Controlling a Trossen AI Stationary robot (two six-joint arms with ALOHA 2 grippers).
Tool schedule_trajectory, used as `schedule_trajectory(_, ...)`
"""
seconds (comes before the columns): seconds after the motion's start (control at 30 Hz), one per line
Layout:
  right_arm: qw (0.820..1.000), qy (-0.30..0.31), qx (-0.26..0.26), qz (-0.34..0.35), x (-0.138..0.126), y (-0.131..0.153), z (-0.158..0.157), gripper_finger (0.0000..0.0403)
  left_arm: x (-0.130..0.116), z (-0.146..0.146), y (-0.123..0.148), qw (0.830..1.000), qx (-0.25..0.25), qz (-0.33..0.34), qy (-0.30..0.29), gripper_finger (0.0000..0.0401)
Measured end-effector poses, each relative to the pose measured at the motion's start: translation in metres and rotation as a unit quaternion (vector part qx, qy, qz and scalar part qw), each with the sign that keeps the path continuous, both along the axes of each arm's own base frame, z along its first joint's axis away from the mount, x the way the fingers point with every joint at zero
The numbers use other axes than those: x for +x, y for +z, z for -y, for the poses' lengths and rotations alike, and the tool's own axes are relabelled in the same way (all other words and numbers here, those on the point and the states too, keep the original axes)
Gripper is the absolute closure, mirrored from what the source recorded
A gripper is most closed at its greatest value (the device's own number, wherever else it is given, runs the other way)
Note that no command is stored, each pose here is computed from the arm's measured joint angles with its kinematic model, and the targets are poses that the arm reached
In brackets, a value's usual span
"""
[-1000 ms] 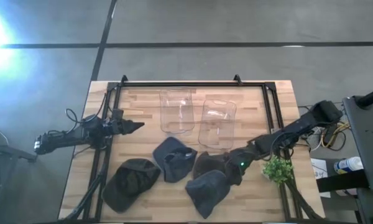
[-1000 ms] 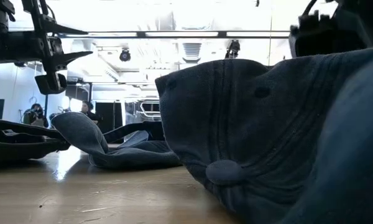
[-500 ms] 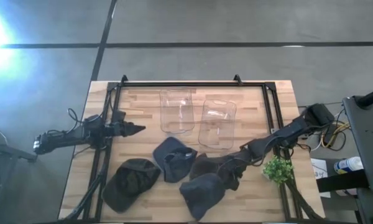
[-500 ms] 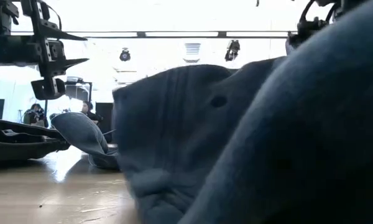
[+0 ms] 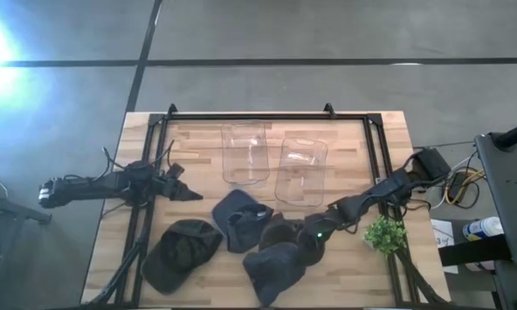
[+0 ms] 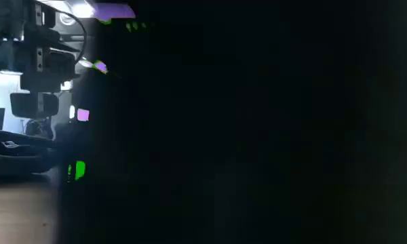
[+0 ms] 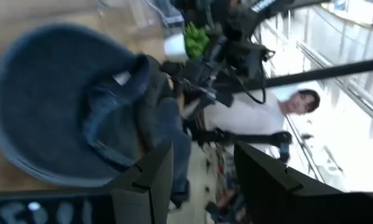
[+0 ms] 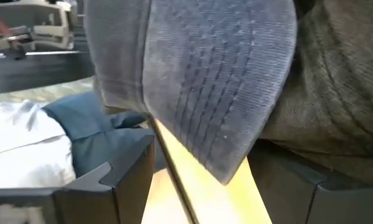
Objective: Pick & Place hat
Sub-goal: Put the bottom blue cap into the left transparent bin
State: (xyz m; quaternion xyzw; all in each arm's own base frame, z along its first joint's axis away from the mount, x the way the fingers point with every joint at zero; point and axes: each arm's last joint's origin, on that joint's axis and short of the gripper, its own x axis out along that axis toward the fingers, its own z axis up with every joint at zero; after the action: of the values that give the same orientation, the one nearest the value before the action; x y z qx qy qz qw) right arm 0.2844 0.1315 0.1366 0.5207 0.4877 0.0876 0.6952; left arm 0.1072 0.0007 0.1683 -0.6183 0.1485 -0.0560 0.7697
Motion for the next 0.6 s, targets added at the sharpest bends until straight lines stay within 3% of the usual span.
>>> schedule_trajectory(0.23,0.998,0.020,-0.013,0.060,0.026,0.005,-0.005,0.0170,0.005,0.012,0.010,0.994,0.005,-0.057,-0.098,0.0238)
schedule_trajectory(0.5,0.998,-0.001,-0.016,0.059,0.027,0.007,-0.001,0.0311,0.014,0.022,0.004,0.984,0.008,-0.112,-0.139,0.0238)
schedule_trajectory(0.6,0.998,-0.018,-0.016,0.050,0.034,0.004,-0.003,0.0331,0.015,0.029,0.001,0.977,0.014,-0.130,-0.169,0.0238)
